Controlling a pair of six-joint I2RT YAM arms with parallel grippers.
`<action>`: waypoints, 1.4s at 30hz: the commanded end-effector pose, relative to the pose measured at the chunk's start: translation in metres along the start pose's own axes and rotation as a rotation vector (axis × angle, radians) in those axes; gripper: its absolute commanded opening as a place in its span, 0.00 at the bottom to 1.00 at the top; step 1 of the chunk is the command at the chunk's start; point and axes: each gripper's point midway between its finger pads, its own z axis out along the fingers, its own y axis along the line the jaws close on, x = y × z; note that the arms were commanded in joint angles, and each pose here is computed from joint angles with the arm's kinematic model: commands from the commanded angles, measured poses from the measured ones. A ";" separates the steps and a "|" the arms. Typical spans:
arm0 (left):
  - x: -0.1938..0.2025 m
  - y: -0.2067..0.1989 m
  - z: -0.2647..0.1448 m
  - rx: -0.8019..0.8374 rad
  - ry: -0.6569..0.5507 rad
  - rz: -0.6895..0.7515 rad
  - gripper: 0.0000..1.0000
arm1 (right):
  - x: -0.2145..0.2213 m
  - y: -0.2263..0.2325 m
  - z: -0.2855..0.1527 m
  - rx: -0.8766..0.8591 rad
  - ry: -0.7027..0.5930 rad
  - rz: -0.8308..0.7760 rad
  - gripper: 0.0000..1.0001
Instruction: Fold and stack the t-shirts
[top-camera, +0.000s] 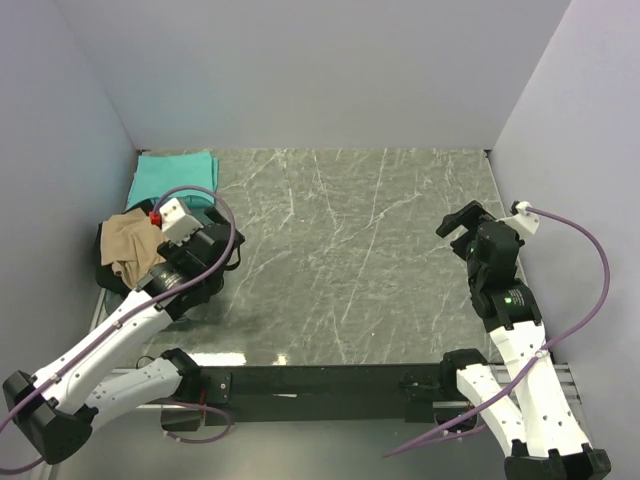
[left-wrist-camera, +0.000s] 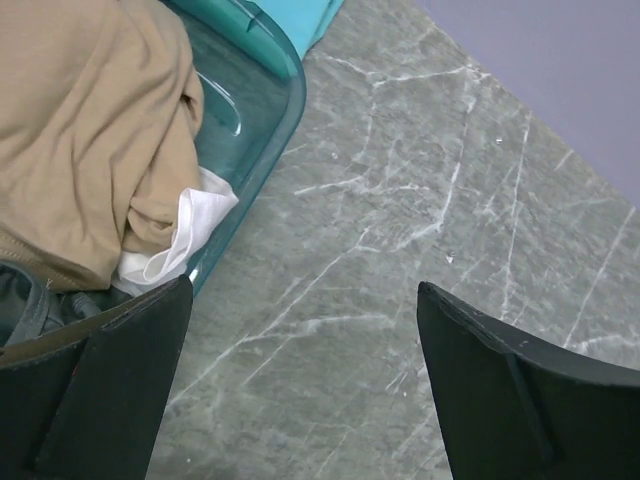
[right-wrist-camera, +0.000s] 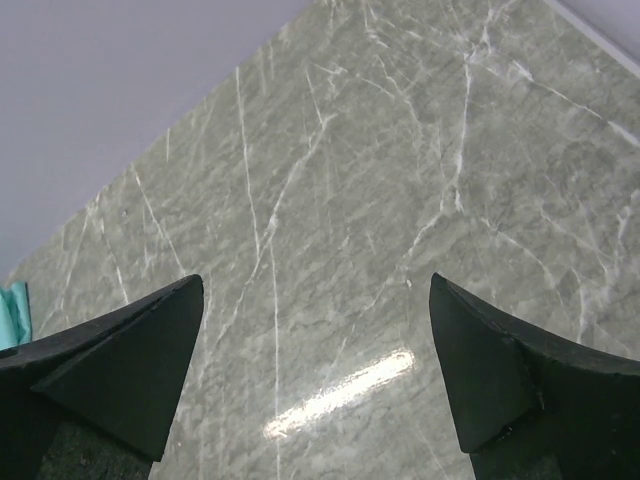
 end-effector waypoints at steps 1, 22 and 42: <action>-0.014 0.007 -0.001 -0.075 -0.033 -0.010 0.99 | -0.004 0.001 -0.001 -0.007 -0.008 -0.010 1.00; 0.026 0.059 0.096 -0.184 0.195 -0.032 0.91 | 0.024 -0.020 0.019 0.090 0.052 -0.056 0.98; 0.014 0.071 0.101 -0.246 0.152 -0.038 0.01 | 0.029 -0.017 0.021 0.077 0.073 -0.070 0.94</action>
